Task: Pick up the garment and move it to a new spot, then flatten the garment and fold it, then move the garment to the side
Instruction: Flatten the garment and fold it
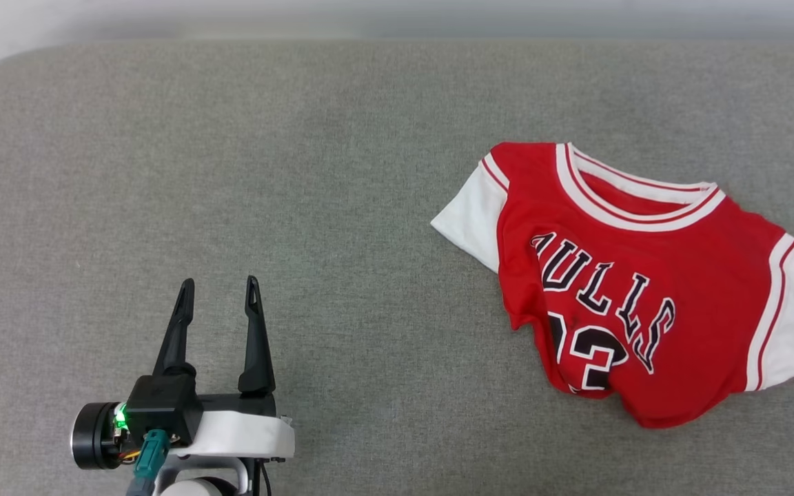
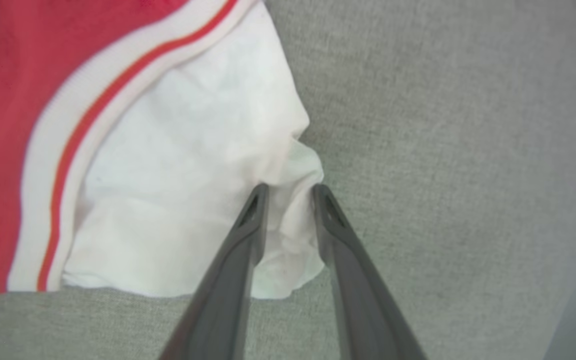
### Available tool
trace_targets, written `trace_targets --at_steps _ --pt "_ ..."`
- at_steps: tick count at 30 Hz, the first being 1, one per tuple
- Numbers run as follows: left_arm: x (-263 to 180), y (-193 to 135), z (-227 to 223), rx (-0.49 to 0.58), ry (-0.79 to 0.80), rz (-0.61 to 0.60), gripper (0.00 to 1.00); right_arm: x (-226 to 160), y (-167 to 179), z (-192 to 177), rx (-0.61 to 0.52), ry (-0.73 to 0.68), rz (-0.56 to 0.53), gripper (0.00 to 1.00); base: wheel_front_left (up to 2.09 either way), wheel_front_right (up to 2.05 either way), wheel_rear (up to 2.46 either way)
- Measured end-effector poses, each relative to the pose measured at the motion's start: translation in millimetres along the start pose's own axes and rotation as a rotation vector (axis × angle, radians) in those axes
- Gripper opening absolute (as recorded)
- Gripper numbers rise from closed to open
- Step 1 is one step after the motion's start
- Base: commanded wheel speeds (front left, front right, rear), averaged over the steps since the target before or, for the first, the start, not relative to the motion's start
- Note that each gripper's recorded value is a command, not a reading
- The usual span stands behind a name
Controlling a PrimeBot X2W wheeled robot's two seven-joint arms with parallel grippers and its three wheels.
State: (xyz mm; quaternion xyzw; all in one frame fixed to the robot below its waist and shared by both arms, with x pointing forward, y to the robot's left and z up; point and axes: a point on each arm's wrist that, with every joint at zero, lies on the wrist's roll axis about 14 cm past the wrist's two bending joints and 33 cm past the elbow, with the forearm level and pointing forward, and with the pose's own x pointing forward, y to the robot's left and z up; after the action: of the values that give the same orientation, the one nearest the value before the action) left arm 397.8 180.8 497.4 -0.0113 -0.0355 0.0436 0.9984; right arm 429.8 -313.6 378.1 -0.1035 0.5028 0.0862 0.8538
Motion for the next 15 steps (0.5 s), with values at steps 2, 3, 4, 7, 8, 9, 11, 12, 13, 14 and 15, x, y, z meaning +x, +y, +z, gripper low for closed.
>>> trace_targets --at_steps 2,3,4,7,8,9,11,12,13,14,15 --pt "-1 1 4 -0.001 -0.011 0.001 1.0 -8 -2 25 -0.034 -0.109 -0.02 1.0 0.0 0.0 0.0" --pt "-2 1 6 -0.001 -0.017 0.0 1.0 -15 -3 41 -0.043 -0.179 -0.027 1.0 0.0 0.0 0.0" --pt "-3 1 9 -0.002 -0.023 -0.002 1.0 -22 -3 57 -0.057 -0.251 -0.034 1.0 0.0 0.0 0.0" --pt "-4 3 17 0.001 -0.048 -0.004 1.0 -48 0 104 -0.07 -0.488 -0.046 1.0 0.0 0.0 0.0" --pt "-4 2 20 0.004 -0.056 -0.007 1.0 -57 1 118 -0.079 -0.568 -0.052 1.0 0.0 0.0 0.0" --pt "-4 3 23 0.003 -0.063 -0.009 1.0 -67 3 131 -0.083 -0.647 -0.055 1.0 0.0 0.0 0.0" --pt "-3 3 27 0.005 -0.077 -0.016 1.0 -84 11 153 -0.08 -0.797 -0.052 1.0 0.0 0.0 0.0" --pt "-3 3 29 0.01 -0.084 -0.017 1.0 -91 17 161 -0.086 -0.862 -0.048 1.0 0.0 0.0 0.0" --pt "-2 4 32 0.012 -0.092 -0.018 1.0 -97 21 168 -0.092 -0.92 -0.048 1.0 0.0 0.0 0.0" --pt "0 5 34 0.017 -0.101 -0.019 1.0 -102 27 173 -0.102 -0.974 -0.047 1.0 0.0 0.0 0.0" --pt "2 6 38 0.019 -0.113 -0.021 1.0 -108 30 178 -0.093 -1.031 -0.048 1.0 0.0 0.0 0.0"
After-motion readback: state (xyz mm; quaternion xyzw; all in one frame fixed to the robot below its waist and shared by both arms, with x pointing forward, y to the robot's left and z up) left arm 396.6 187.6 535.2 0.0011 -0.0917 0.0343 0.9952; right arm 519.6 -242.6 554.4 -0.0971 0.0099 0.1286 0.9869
